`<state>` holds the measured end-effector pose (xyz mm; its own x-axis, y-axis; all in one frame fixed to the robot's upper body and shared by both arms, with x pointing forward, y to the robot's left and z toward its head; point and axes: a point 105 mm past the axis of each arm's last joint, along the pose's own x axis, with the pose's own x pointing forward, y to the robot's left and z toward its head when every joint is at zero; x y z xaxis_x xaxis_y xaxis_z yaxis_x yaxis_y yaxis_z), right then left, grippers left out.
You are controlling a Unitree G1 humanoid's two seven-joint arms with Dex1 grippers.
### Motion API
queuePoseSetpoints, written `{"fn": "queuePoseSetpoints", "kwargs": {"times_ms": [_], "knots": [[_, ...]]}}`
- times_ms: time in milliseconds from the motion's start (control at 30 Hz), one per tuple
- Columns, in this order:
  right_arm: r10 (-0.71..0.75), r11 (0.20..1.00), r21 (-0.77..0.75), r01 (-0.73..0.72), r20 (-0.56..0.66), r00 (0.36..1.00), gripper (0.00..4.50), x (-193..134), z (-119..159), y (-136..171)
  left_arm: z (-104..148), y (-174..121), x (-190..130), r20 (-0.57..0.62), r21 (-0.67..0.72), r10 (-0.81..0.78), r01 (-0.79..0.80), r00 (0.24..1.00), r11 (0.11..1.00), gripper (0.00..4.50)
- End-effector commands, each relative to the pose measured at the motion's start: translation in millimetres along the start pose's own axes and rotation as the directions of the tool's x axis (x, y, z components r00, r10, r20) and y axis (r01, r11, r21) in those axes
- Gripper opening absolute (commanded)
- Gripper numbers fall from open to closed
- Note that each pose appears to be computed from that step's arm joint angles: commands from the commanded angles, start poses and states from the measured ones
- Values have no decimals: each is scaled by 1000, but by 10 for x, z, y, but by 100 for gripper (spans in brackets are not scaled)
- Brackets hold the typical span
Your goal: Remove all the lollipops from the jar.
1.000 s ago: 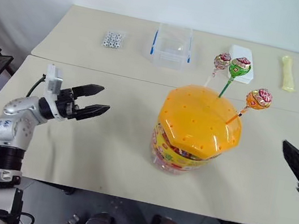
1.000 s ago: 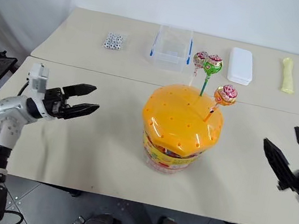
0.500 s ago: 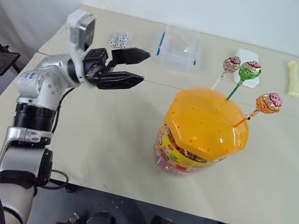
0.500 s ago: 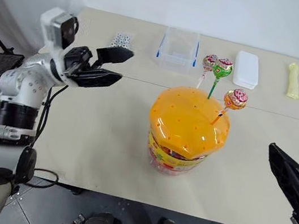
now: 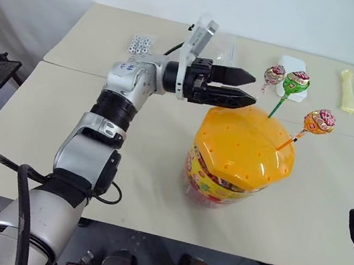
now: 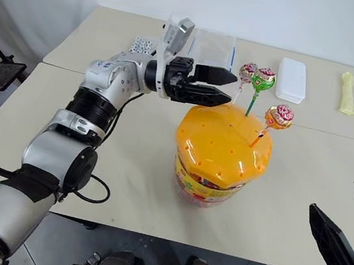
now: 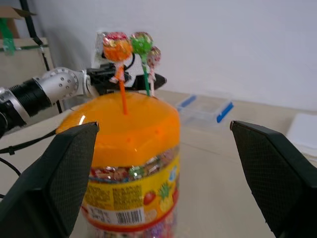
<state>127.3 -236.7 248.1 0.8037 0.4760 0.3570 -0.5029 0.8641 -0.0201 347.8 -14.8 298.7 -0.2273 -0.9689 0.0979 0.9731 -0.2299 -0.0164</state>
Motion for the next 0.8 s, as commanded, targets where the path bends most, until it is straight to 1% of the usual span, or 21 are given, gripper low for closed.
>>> {"fn": "queuePoseSetpoints", "kwargs": {"times_ms": [33,100,133,367,400,533,567,633,700,733,800], "knots": [[-18,999,-34,19,29,999,449,-16,52,-17,141,-87,127,-4,41,-71,71,997,997,431],[-19,999,-35,20,31,999,450,-18,53,-14,143,-106,184,-9,37,-91,91,996,995,394],[-20,999,-35,21,31,999,450,-17,50,-11,140,-110,205,-12,39,-97,98,995,994,366],[-20,999,-40,21,34,999,450,-7,55,-2,138,-91,220,-11,44,-92,92,996,995,155],[-18,999,-42,19,35,999,450,-4,57,1,140,-98,212,-12,46,-97,98,995,994,119],[-15,999,-47,17,42,999,450,8,61,1,168,-75,199,-6,57,-79,80,997,995,2],[-15,999,-46,17,43,999,450,12,58,-3,201,-70,199,11,63,-74,73,997,995,2],[-13,999,-48,16,48,999,450,23,51,-23,413,-77,200,133,84,-72,62,988,995,2],[-9,999,-49,11,54,999,450,39,46,-45,661,-171,145,271,68,-135,121,953,990,2],[1,999,-45,2,58,998,450,60,42,-51,819,-221,71,350,44,-160,154,923,987,2],[21,999,-36,-19,63,998,450,100,29,-51,979,-263,-57,425,12,-166,178,890,984,2]]}}
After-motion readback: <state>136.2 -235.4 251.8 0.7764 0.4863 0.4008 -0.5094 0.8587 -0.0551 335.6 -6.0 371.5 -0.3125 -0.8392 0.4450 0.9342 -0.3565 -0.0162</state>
